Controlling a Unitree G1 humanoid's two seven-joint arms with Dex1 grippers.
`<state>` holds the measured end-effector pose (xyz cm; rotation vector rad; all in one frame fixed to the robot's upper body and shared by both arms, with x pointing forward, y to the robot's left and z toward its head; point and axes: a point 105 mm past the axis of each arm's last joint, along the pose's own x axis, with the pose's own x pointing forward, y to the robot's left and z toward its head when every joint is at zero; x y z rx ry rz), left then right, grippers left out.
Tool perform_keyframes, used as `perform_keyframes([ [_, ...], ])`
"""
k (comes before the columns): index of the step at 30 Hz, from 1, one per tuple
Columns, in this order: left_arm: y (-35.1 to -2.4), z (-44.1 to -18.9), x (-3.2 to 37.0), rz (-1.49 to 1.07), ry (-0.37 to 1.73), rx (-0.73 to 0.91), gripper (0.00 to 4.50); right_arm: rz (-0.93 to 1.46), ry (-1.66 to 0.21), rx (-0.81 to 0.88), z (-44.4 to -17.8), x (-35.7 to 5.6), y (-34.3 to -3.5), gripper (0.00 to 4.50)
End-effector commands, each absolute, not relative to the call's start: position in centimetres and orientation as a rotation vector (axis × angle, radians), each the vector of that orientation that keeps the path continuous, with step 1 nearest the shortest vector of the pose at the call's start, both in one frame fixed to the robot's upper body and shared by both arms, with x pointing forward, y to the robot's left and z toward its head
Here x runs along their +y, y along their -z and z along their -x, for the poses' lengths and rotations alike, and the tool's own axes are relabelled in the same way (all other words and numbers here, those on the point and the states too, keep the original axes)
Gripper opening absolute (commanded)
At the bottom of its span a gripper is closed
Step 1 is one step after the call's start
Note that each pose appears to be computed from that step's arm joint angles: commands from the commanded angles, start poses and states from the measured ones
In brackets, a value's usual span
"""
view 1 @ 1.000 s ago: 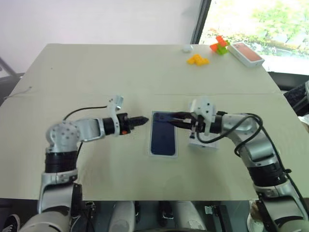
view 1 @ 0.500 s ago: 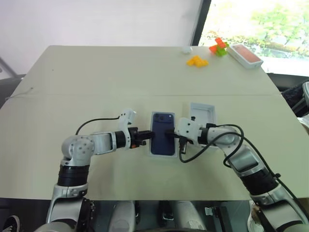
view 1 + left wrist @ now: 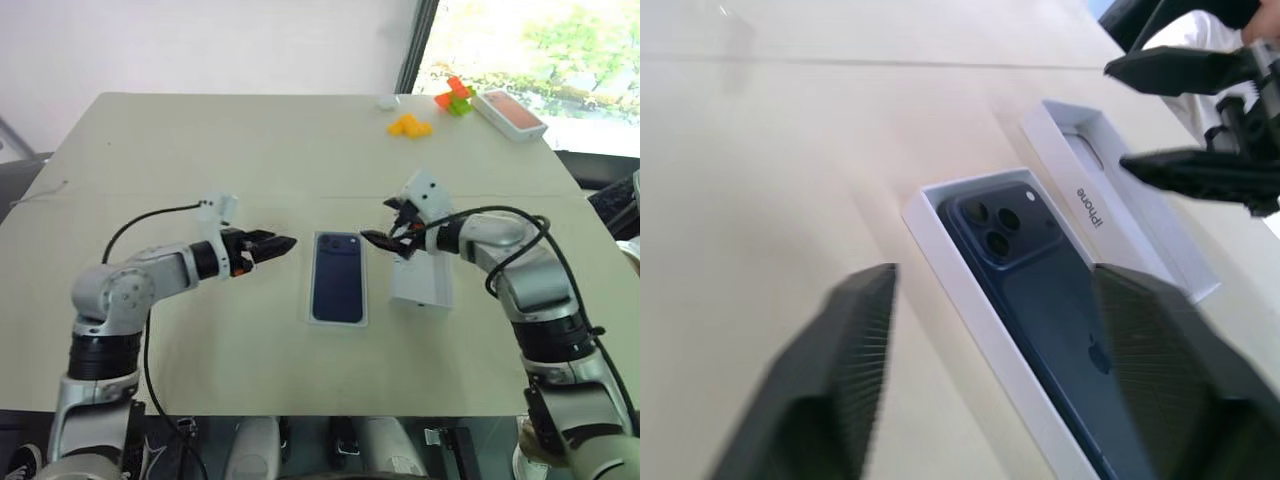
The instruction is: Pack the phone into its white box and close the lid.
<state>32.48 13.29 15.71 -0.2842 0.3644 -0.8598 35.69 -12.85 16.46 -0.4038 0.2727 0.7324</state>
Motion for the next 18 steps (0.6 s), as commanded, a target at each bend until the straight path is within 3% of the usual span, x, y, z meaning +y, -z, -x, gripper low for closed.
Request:
perform_keyframes([
  [1,-16.5,-32.1,14.1,0.208,0.892,0.306,4.47,0.364,-0.669,0.278,-34.7,-12.3,-18.4,4.5],
  [4,-16.7,-31.7,14.6,0.214,0.923,0.3,4.47,0.43,-0.606,0.301,-33.9,-12.2,-17.6,4.5],
  [11,-19.2,-30.2,15.8,0.078,1.001,0.126,4.47,0.309,-0.36,0.419,-34.4,-14.2,-15.9,4.5],
  [18,-19.5,-29.5,17.1,-0.112,0.976,0.035,4.47,0.32,-0.312,0.446,-34.5,-13.1,-14.8,4.5],
])
